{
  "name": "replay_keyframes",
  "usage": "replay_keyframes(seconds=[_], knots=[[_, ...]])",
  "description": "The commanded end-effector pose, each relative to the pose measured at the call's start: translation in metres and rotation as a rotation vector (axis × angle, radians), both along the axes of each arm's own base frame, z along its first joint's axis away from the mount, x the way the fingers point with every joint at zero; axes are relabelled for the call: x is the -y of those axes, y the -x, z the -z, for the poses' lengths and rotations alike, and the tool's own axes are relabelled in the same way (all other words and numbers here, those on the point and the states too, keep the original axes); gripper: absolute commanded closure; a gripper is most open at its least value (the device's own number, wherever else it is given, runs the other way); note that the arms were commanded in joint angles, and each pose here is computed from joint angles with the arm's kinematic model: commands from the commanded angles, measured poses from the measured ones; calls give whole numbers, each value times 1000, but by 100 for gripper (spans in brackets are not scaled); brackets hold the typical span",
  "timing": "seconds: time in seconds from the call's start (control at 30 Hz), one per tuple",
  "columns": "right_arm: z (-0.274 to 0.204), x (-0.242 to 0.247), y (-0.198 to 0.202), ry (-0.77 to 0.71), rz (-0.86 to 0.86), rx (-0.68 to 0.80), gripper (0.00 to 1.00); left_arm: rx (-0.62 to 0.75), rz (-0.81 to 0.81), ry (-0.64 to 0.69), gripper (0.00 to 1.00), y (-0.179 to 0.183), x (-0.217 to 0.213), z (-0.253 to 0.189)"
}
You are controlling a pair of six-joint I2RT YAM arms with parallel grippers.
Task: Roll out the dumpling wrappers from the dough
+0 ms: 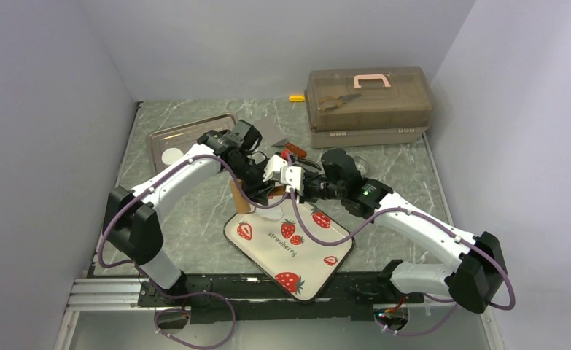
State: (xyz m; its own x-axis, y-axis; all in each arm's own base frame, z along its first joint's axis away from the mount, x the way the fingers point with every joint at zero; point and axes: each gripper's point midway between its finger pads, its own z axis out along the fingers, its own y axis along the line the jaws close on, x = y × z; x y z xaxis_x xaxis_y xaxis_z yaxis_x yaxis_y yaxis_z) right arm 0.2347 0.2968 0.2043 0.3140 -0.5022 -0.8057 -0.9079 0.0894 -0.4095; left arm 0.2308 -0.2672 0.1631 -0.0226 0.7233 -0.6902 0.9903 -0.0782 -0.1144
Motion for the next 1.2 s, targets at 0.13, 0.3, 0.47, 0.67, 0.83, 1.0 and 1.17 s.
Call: replay_keyframes(seconds=[0.13, 0.3, 0.47, 0.67, 0.83, 1.0, 1.17], knots=[[31, 16, 2, 39, 151, -134, 100, 35, -81, 177, 64, -22, 23, -45], [44, 27, 10, -20, 302, -295, 100, 20, -95, 169, 1, -24, 24, -27], [53, 44, 16, -78, 460, -387, 100, 5, -97, 184, 0, -24, 27, -30], [43, 60, 26, -167, 587, -474, 100, 17, -182, 142, 1, -38, 21, -26], [42, 80, 36, -176, 724, -571, 100, -10, -400, 36, 1, -59, -9, 11], [54, 88, 54, -168, 796, -690, 100, -58, -547, -71, 0, -57, -35, 55], [79, 96, 69, -101, 918, -762, 100, -92, -560, -66, 1, -51, -38, 63]])
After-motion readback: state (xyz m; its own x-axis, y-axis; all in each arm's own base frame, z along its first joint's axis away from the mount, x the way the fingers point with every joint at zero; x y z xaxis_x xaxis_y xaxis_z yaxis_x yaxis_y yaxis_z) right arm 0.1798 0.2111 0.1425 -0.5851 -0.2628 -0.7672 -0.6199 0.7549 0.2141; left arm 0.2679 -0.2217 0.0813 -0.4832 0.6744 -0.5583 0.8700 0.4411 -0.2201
